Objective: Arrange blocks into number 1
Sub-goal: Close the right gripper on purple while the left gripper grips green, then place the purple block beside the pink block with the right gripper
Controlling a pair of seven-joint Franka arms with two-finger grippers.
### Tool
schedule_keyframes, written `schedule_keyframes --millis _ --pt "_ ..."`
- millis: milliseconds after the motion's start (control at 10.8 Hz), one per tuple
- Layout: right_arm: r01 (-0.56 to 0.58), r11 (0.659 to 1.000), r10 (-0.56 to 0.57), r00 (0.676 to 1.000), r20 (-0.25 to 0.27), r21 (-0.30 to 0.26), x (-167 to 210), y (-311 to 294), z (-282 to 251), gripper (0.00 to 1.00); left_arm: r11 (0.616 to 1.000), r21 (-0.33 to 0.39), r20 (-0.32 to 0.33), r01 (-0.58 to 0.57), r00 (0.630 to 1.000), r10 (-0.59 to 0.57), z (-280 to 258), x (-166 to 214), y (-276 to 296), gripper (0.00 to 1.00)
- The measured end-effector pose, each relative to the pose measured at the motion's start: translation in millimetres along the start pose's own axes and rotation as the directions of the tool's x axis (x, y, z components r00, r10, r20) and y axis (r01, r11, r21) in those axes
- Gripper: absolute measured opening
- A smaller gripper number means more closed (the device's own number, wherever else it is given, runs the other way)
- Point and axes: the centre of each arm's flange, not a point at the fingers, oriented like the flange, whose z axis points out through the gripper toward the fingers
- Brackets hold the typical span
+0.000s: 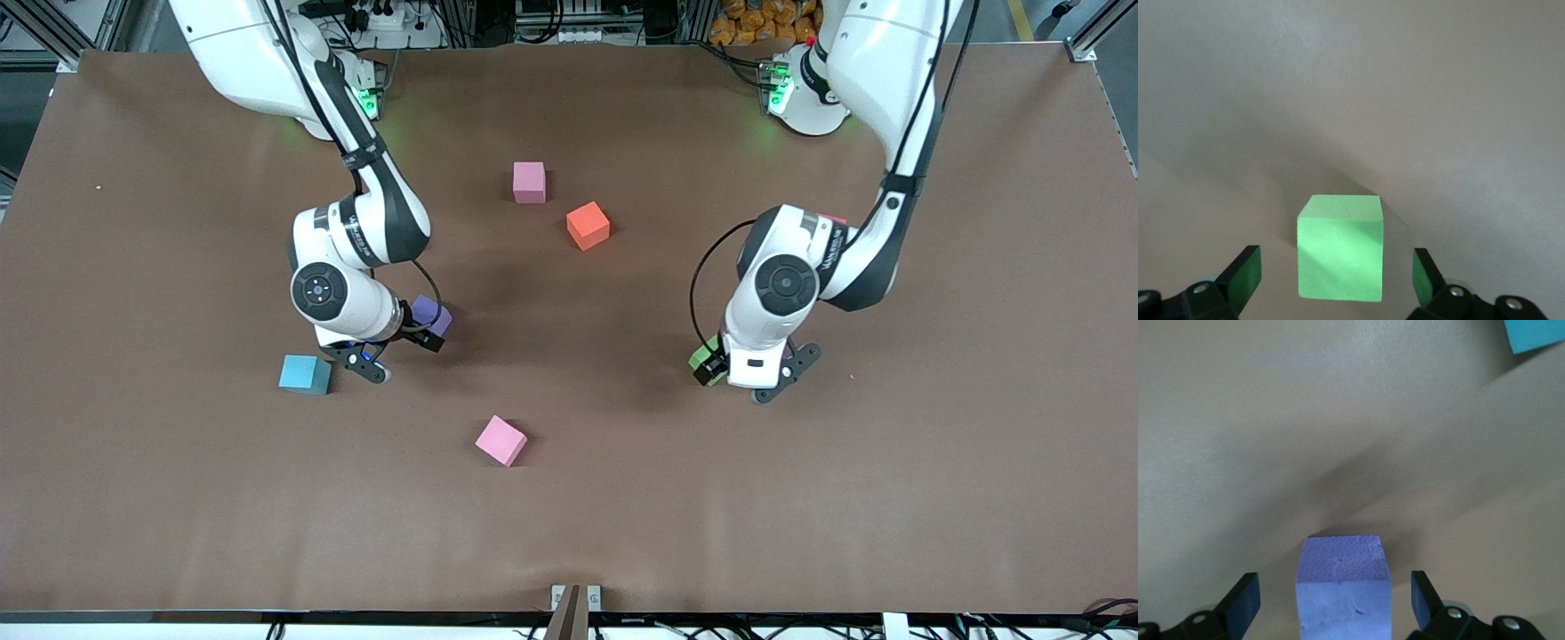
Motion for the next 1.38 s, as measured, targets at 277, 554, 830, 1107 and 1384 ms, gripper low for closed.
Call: schedule_keyframes --millis 277,554,830,1107,1384 --pt "0.030 0.999 -0.030 0.999 0.010 -0.015 -6 7 17 0.99 1.000 -0.002 -0.002 0.002 1.000 -0.002 17 -3 3 1.00" --pt "0.053 0.999 -0.052 0.999 0.005 -0.015 -15 1 21 0.86 1.000 0.002 -0.001 0.002 1.000 -0.002 25 -3 3 1.00" --pt "0.070 0.997 -0.070 0.998 0.001 -0.016 -20 -4 25 0.67 1.000 0.009 0.001 -0.006 1.000 0.006 39 -8 4 1.00" --pt "0.151 0.988 -0.151 0.988 -0.020 0.012 -30 -15 8 0.62 1.000 0.007 -0.001 -0.010 1.000 0.010 40 -10 6 0.60" --pt "0.282 0.958 -0.279 0.958 -0.068 0.051 -86 -50 -33 0.62 1.000 -0.009 -0.008 -0.023 1.000 0.023 32 -16 14 0.60"
